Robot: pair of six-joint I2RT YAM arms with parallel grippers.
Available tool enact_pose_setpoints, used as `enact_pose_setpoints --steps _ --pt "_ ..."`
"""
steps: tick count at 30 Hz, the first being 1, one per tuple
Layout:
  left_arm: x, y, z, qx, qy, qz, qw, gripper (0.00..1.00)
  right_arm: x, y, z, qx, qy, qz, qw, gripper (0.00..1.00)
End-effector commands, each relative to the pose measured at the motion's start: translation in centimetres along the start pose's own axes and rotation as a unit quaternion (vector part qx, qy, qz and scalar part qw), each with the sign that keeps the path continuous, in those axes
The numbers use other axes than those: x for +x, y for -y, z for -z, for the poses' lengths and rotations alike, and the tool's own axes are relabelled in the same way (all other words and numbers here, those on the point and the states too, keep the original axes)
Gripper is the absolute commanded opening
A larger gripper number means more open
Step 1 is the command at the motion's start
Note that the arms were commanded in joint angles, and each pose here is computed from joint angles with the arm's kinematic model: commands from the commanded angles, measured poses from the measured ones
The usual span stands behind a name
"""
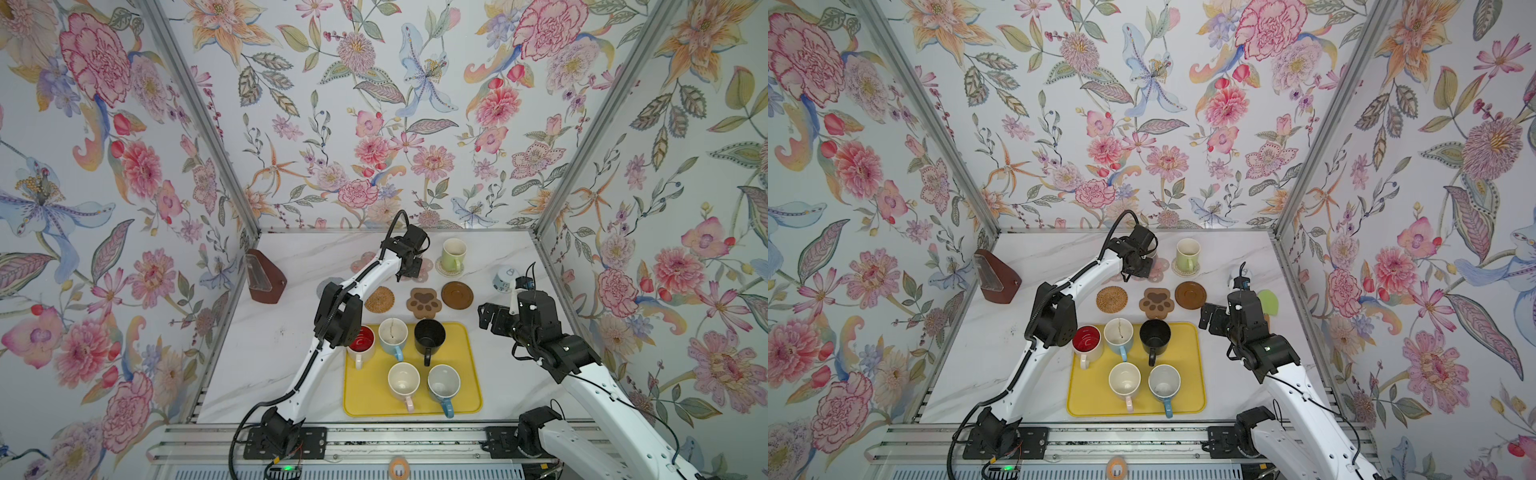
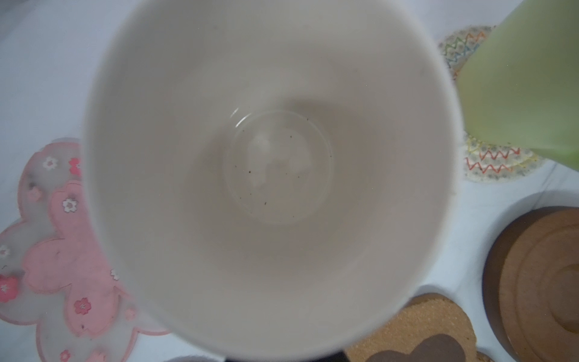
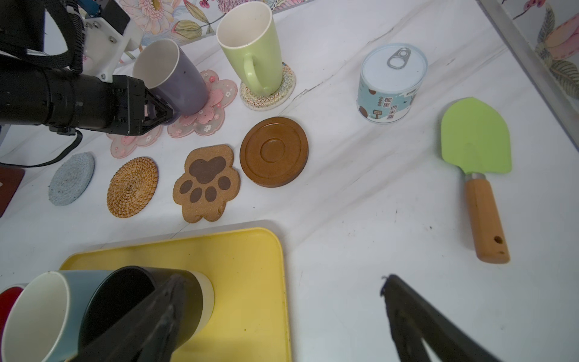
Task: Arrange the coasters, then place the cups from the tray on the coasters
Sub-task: 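Carry the lavender mug with the left gripper onto the pink flower coaster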
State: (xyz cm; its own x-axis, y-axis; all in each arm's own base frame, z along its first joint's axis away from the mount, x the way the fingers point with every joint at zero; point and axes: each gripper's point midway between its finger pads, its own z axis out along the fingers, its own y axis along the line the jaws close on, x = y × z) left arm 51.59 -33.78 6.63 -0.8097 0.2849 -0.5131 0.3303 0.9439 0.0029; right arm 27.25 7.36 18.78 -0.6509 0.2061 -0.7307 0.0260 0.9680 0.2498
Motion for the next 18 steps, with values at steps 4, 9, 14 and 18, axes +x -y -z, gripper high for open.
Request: enact_pose_setpoints --steps 4,9,14,18 --pt "-2.2 0.0 0.1 0.014 0.033 0.022 0.999 0.0 1.0 0.4 -0.2 0.001 -0.013 -0.01 1.0 0.99" --pt "-2.0 0.0 -0.3 0.014 0.03 0.025 0.999 0.0 0.9 0.3 -0.1 0.001 -0.012 -0.01 1.0 0.99" --pt "-2.0 -0.2 0.2 0.015 0.027 0.029 0.999 0.01 0.9 0.4 -0.2 0.003 -0.012 -0.01 1.0 0.99" --pt "-2.6 -0.1 1.1 0.019 0.037 0.03 0.999 0.13 0.7 0.3 -0.1 0.002 -0.011 -0.01 1.0 0.99"
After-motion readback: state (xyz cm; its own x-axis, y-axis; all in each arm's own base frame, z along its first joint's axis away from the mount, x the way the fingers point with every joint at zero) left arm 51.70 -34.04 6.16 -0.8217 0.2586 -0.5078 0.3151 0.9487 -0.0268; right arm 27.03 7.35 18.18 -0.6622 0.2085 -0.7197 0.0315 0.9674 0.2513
